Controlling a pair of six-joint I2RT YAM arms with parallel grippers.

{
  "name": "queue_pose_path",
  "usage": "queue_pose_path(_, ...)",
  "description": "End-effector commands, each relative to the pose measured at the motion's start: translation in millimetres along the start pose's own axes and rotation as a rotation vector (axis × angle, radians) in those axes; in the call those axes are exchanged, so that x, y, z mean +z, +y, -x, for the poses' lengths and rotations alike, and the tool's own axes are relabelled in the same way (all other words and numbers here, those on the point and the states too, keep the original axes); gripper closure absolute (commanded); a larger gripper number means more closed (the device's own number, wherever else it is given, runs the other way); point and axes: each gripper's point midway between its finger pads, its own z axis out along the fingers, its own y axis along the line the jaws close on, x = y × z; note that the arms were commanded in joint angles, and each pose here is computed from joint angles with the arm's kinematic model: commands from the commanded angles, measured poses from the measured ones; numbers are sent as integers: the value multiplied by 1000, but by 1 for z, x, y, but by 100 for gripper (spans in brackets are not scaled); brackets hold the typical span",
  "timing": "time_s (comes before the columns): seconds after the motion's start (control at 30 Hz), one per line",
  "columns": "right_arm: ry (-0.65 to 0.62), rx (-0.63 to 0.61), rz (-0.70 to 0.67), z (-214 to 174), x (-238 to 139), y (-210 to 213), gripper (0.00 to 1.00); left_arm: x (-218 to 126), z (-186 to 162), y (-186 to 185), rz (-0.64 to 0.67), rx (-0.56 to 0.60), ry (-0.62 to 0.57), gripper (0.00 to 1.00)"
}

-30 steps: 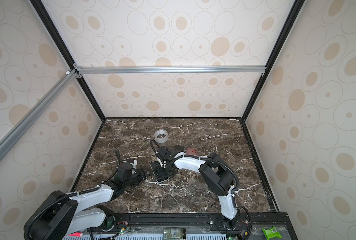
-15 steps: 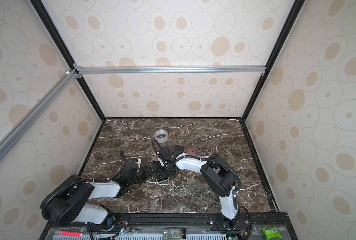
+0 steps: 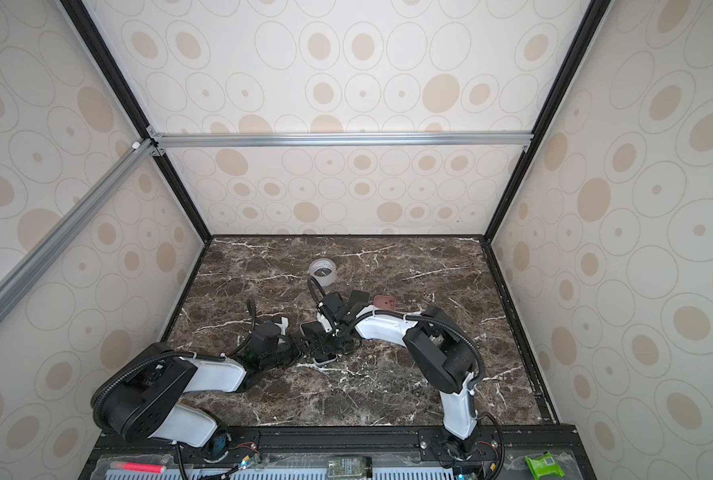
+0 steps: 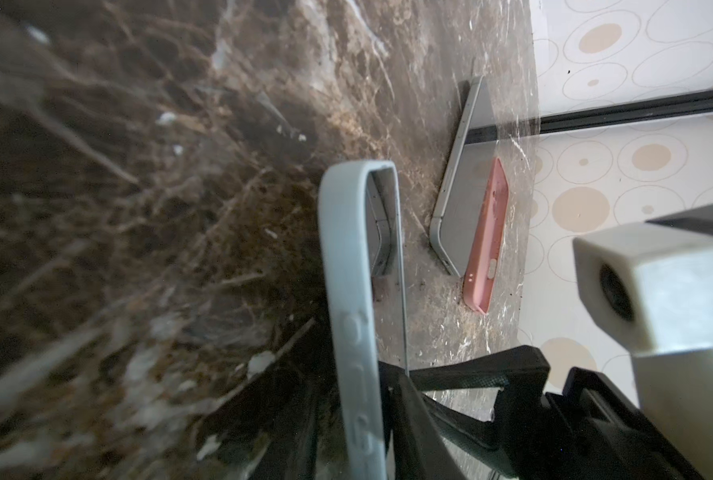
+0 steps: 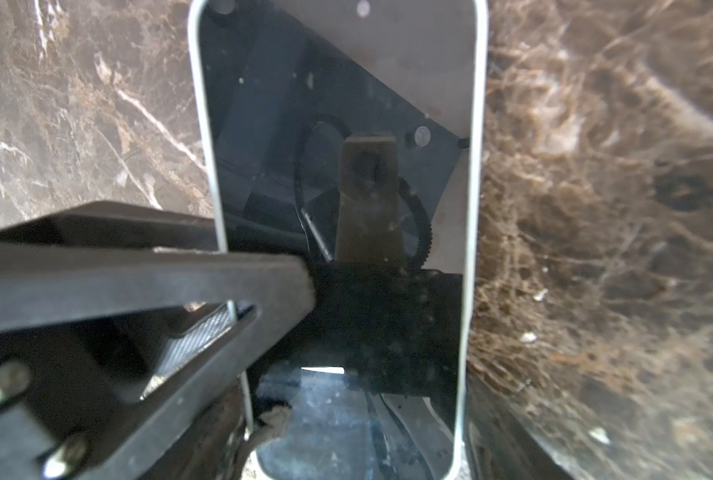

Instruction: Take the phone out of the phone case

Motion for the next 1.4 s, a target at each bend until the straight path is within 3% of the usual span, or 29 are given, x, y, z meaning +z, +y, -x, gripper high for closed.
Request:
queue_pose_path(0.0, 119, 38, -60, -36, 28, -30, 33, 7, -2, -19, -53, 31, 27, 72)
queue_pose_path(0.23, 120, 46, -56, -36, 31, -32, 33, 11, -8, -19, -58, 27, 51, 77)
queue_pose_path(0.33, 122, 51, -56, -36, 33, -33, 33, 14, -12, -19, -62, 27, 68, 86)
queue_pose_path(0.6, 120, 55, -69, -36, 32, -36, 32, 16, -17, -20, -72, 25, 82, 84)
queue_pose_path(0.83, 80, 45, -76, -33, 22, -36, 27, 11, -12, -26, -81, 51, 56, 93)
queue_pose_path(0.97, 27, 8, -50, -26, 5, -25, 22, 5, -8, -34, -91, 96, 36, 100)
queue_pose_path(1.37, -318, -169, 37, -6, -88, 6, 13, -26, 21, -76, -142, 236, -91, 100)
